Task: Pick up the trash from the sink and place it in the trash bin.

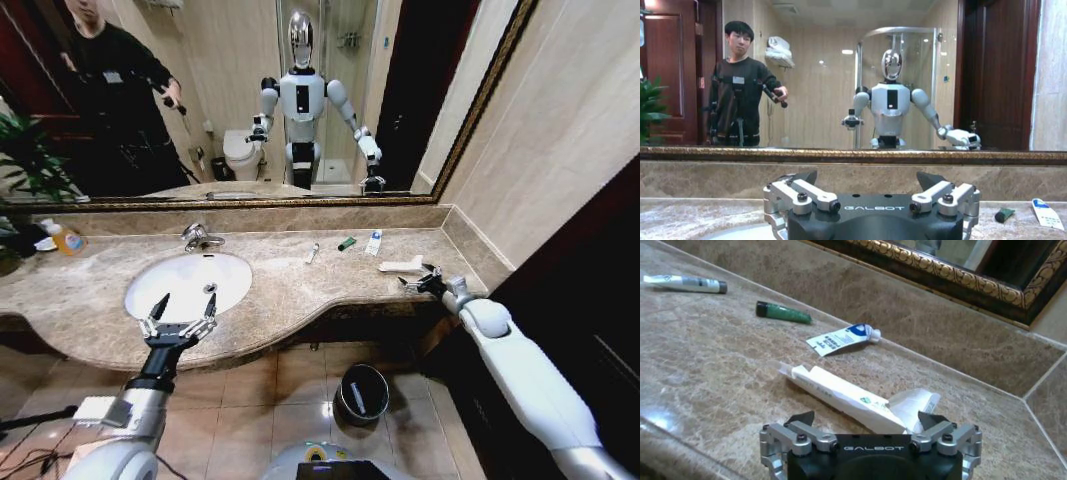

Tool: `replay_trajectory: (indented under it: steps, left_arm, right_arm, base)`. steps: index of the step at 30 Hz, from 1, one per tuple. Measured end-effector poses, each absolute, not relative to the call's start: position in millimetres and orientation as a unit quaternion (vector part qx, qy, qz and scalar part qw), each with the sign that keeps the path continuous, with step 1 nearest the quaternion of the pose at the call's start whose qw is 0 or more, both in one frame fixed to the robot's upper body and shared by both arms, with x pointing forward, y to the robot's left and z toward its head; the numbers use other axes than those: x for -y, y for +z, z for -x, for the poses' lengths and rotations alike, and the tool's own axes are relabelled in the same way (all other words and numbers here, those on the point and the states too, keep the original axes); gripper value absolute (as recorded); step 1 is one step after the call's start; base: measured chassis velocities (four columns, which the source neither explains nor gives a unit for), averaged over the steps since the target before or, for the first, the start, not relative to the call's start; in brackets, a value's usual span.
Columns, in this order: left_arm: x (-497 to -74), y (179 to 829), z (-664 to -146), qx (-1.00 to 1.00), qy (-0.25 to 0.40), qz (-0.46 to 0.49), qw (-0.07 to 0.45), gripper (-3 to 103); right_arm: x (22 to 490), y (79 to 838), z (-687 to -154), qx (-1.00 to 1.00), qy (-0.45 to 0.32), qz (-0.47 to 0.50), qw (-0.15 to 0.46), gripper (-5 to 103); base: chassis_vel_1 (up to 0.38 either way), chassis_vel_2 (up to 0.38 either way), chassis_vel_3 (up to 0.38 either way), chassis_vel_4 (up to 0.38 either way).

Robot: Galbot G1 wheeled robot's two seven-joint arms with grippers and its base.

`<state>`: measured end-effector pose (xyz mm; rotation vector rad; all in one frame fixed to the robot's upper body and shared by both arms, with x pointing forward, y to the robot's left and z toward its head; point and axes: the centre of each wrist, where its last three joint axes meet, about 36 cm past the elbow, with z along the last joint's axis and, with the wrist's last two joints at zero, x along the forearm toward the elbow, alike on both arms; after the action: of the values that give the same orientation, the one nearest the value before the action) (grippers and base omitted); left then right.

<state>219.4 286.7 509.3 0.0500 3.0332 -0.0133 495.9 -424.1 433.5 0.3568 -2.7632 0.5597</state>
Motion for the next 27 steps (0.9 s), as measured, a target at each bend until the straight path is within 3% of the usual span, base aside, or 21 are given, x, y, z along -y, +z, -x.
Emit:
replay_trajectory:
  steps: [5,8,10,11,13,19,20,21,23,26,27]
  left_arm:
    - [-286.7,509.3,-219.4,-0.998,-0.004,-0.016,0.054,100]
    - [-286.7,509.3,-219.4,-0.998,-0.004,-0.016,0.054,100]
    - [-286.7,509.3,-219.4,-0.998,-0.004,-0.016,0.054,100]
    - [-286.7,509.3,-219.4,-0.998,-0.004,-0.016,0.054,100]
    - [-286.7,509.3,-219.4,-0.998,-0.004,-0.016,0.054,100]
    - [-286.7,509.3,-219.4,-0.998,-0.004,-0.016,0.054,100]
    - [-286.7,509.3,-219.4,-0.998,-0.004,-0.016,0.054,100]
    - [-286.7,509.3,-219.4,-0.998,-0.004,-0.016,0.054,100]
    - [-286.7,509.3,-219.4,-0.998,-0.004,-0.016,0.054,100]
    - [-286.7,509.3,-219.4,-0.998,-0.004,-0.016,0.054,100]
    - [-286.7,509.3,-219.4,-0.998,-0.004,-0.016,0.054,100]
  right_arm:
    - [419.9,431.2,-500.1,0.963,0.19,-0.121,0.148,99]
    - [415.6,429.5,-503.5,0.964,0.187,-0.119,0.146,85]
    - [414.3,429.1,-504.0,0.964,0.187,-0.118,0.146,85]
    - [412.0,428.4,-505.3,0.965,0.186,-0.117,0.145,75]
    - [411.0,427.9,-506.1,0.965,0.186,-0.116,0.145,75]
    - [405.0,423.7,-508.2,0.966,0.181,-0.113,0.144,47]
    - [405.0,423.7,-508.2,0.966,0.181,-0.113,0.144,47]
    - [403.7,422.5,-508.0,0.966,0.18,-0.113,0.144,36]
    - [403.4,422.1,-507.9,0.967,0.179,-0.113,0.144,36]
    - [403.3,420.8,-505.9,0.968,0.176,-0.111,0.142,20]
    - [403.3,420.8,-505.9,0.968,0.176,-0.111,0.142,20]
  base:
    - [0.0,0.0,0.0,0.0]
    - [0.0,0.0,0.0,0.0]
    - [0.0,0.0,0.0,0.0]
    - [0.0,0.0,0.0,0.0]
    - [0.0,0.0,0.0,0.0]
    - [0.0,0.0,0.0,0.0]
    - [0.0,0.0,0.0,0.0]
    - [0.0,0.0,0.0,0.0]
    - [0.0,0.0,0.0,0.0]
    - [0.0,0.0,0.0,0.0]
    - [0.0,0.0,0.0,0.0]
